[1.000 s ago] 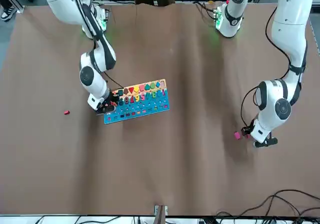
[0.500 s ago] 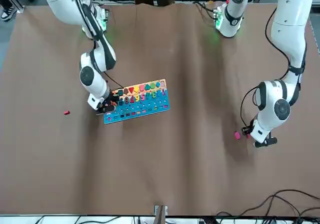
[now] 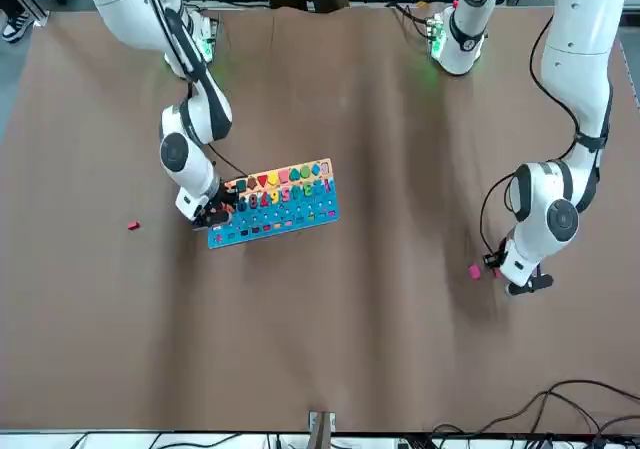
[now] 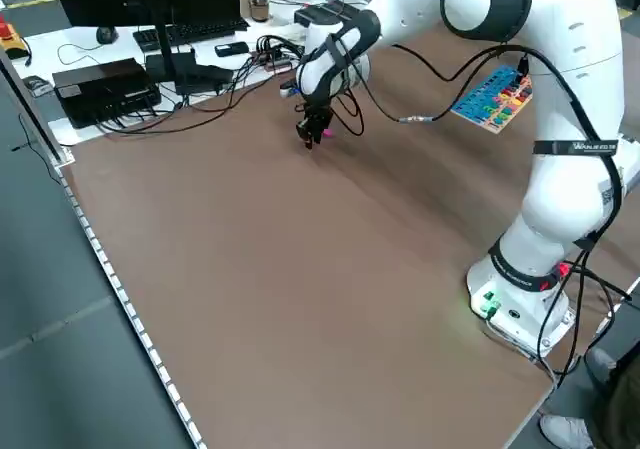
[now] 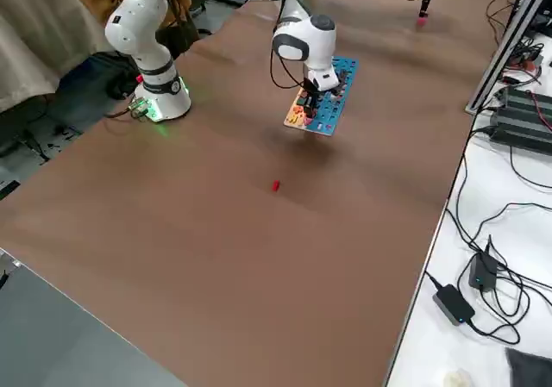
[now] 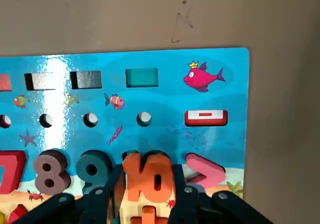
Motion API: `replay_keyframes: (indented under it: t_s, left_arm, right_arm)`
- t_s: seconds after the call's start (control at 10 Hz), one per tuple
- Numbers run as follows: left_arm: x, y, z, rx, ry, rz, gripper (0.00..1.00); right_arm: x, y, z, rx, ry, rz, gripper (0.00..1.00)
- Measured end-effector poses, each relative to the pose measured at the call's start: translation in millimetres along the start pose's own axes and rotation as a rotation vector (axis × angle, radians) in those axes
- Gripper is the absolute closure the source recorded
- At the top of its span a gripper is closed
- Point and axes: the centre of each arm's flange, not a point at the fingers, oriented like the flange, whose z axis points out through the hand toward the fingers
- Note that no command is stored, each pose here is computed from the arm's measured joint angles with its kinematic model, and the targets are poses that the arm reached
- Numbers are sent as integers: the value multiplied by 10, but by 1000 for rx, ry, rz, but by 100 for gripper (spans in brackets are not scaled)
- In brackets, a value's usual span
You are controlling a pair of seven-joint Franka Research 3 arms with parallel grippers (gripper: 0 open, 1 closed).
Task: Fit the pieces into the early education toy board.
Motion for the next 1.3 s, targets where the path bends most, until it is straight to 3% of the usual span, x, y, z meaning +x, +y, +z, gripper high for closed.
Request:
replay_keyframes:
  t_s: [1.3]
  left_arm:
    - [29, -24, -45, -1, 9, -4, 65]
  right_arm:
    - [-12, -30, 28, 3, 13, -10, 57]
